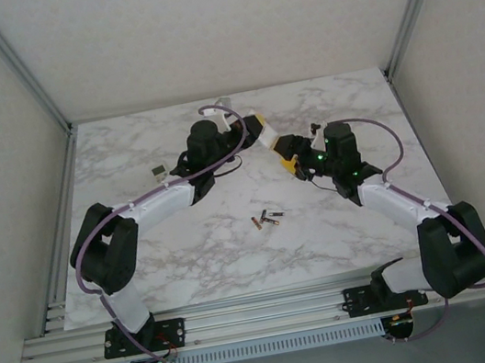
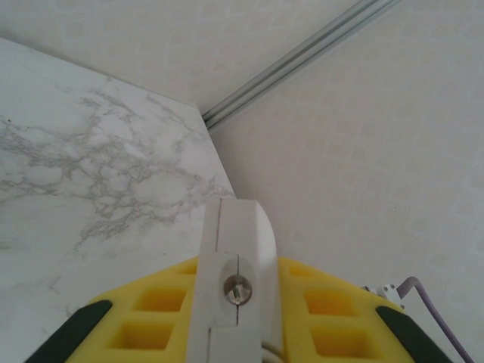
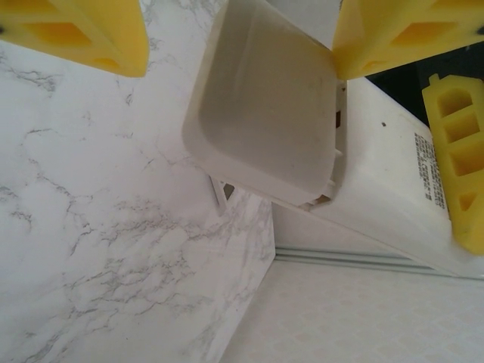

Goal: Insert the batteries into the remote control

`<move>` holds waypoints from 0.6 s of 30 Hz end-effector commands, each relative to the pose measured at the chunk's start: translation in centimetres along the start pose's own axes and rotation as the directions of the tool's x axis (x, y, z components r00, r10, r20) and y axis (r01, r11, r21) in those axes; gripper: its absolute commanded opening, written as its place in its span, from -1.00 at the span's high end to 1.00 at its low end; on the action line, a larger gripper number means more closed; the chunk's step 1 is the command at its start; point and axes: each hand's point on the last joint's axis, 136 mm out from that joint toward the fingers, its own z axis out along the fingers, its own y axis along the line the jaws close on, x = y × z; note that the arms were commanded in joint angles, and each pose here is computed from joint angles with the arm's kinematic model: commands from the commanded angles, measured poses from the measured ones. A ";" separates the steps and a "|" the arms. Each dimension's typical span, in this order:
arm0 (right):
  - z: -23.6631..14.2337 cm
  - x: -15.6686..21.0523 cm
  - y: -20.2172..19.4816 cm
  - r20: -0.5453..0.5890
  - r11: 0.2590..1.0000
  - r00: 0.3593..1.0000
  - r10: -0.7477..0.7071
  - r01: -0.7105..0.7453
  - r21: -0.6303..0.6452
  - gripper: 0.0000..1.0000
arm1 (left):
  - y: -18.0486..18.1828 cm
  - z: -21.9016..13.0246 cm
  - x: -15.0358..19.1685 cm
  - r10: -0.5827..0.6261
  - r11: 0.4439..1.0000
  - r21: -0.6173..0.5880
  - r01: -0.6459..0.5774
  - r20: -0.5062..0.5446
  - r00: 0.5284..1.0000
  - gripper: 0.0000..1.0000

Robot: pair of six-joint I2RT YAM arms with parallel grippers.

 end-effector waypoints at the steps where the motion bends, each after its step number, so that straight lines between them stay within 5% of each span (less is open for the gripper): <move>1: 0.2 -0.2 -0.3 -0.007 1.000 1.000 0.000 0.001 0.016 -0.17 | -4.4 -1.3 -2.7 0.045 0.996 0.079 -0.051 0.068 0.997 1.00; 18: 0.3 -0.1 -1.2 -0.011 0.999 1.000 -0.005 0.005 0.046 0.27 | -4.4 -1.3 -2.2 0.090 0.993 0.066 -0.093 0.048 0.995 1.00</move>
